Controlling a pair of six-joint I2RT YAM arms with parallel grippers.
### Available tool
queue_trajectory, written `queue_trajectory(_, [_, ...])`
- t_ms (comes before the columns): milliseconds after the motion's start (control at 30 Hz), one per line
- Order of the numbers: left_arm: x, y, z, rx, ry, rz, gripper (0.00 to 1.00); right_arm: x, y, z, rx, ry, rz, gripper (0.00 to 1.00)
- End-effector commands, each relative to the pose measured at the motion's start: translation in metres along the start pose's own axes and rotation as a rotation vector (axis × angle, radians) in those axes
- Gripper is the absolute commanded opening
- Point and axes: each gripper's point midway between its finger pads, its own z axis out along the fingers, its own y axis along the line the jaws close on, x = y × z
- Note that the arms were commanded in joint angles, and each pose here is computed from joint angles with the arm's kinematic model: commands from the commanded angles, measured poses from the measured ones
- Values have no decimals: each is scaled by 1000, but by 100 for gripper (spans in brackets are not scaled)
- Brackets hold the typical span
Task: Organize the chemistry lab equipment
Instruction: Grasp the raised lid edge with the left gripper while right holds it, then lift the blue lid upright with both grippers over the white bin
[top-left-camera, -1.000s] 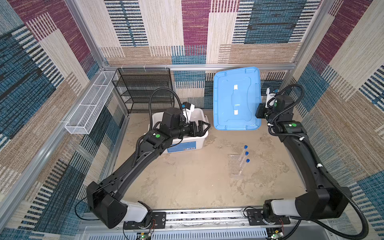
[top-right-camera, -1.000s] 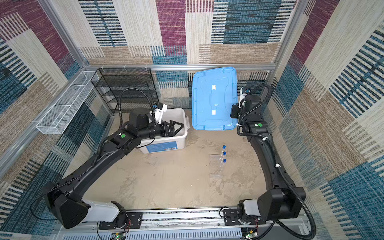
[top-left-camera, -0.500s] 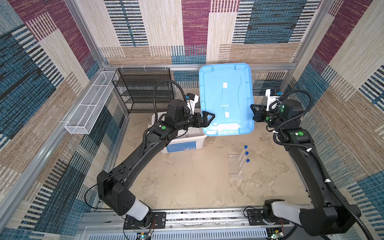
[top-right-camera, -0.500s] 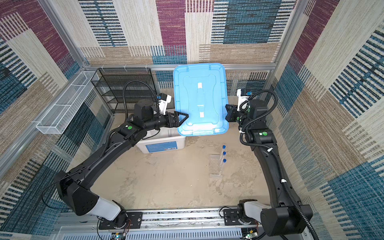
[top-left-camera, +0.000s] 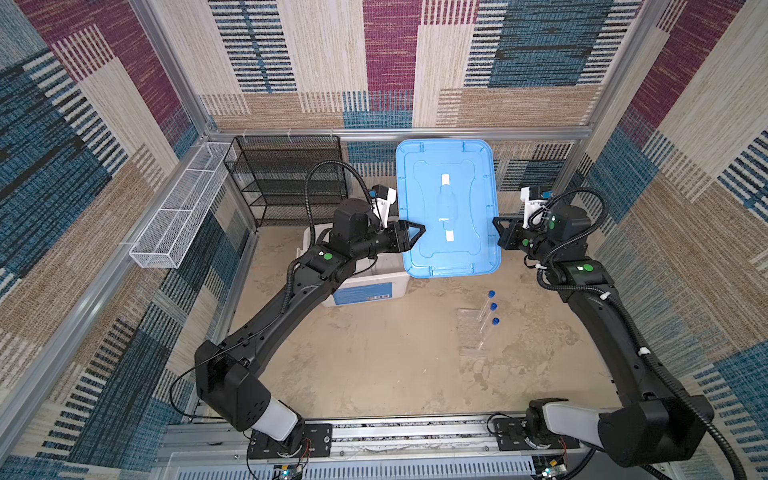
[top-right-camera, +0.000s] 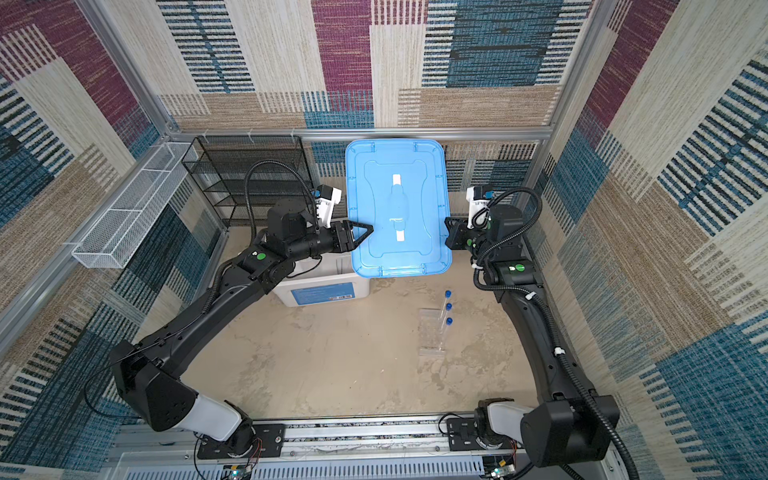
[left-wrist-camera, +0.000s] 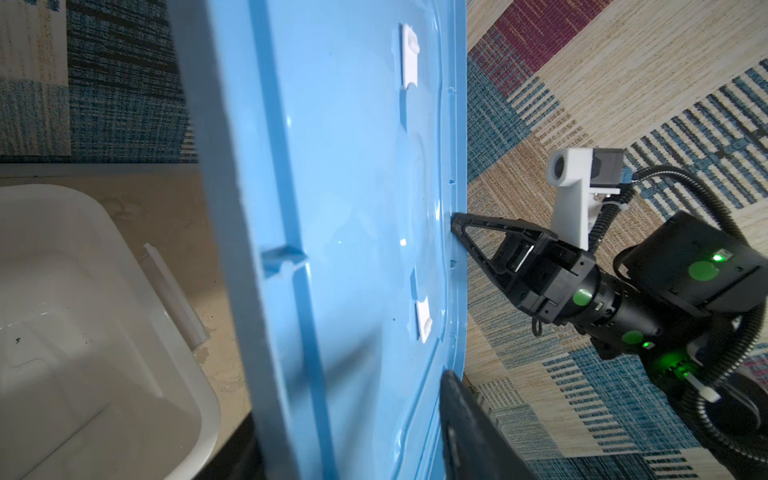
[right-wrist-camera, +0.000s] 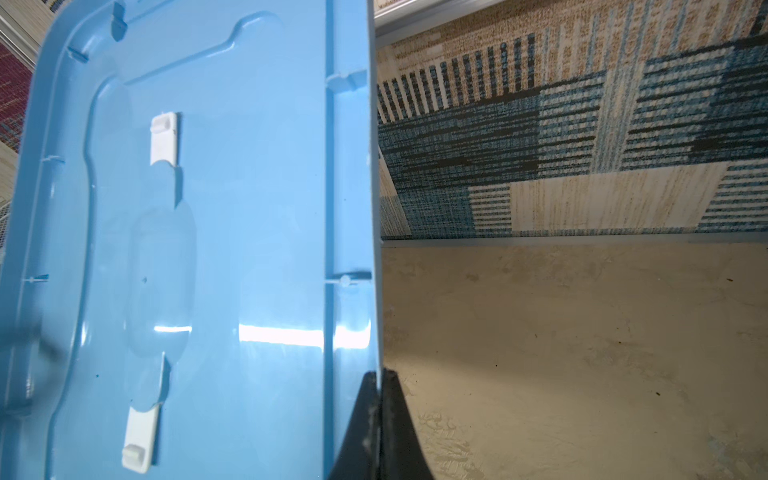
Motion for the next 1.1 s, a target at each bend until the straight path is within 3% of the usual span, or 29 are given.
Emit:
queue_trajectory(0, [-4, -4, 0, 20, -13, -9, 41, -9, 1, 6, 12, -44, -12, 0])
queue_trajectory(133, [-4, 3, -3, -16, -14, -18, 18, 0, 10, 17, -7, -23, -18, 0])
queue_trajectory(267, [-7, 16, -10, -44, -21, -54, 12, 7, 18, 29, -34, 8, -15, 7])
queue_trajectory(333, [-10, 22, -17, -60, -30, -61, 11, 7, 24, 32, -57, 14, -13, 17])
queue_trajectory(433, [-18, 30, -33, -95, -58, -45, 8, 4, 27, 36, -68, 15, -3, 46])
queue_trajectory(500, [-24, 34, -48, -151, -76, -1, 8, 0, 30, 38, -71, 17, 4, 58])
queue_trajectory(800, [-52, 49, -142, -564, -70, 395, 7, -43, 72, 43, -219, -8, 52, 89])
queue_trajectory(900, [-50, 58, -172, -696, -41, 488, 7, -53, 100, 52, -336, 45, 70, 90])
queue_trajectory(1033, [-44, 71, -207, -850, -13, 574, 7, -65, 134, 63, -396, 54, 47, 91])
queue_trajectory(1067, [-45, 75, -215, -898, -2, 597, 7, -69, 143, 65, -407, 48, 38, 97])
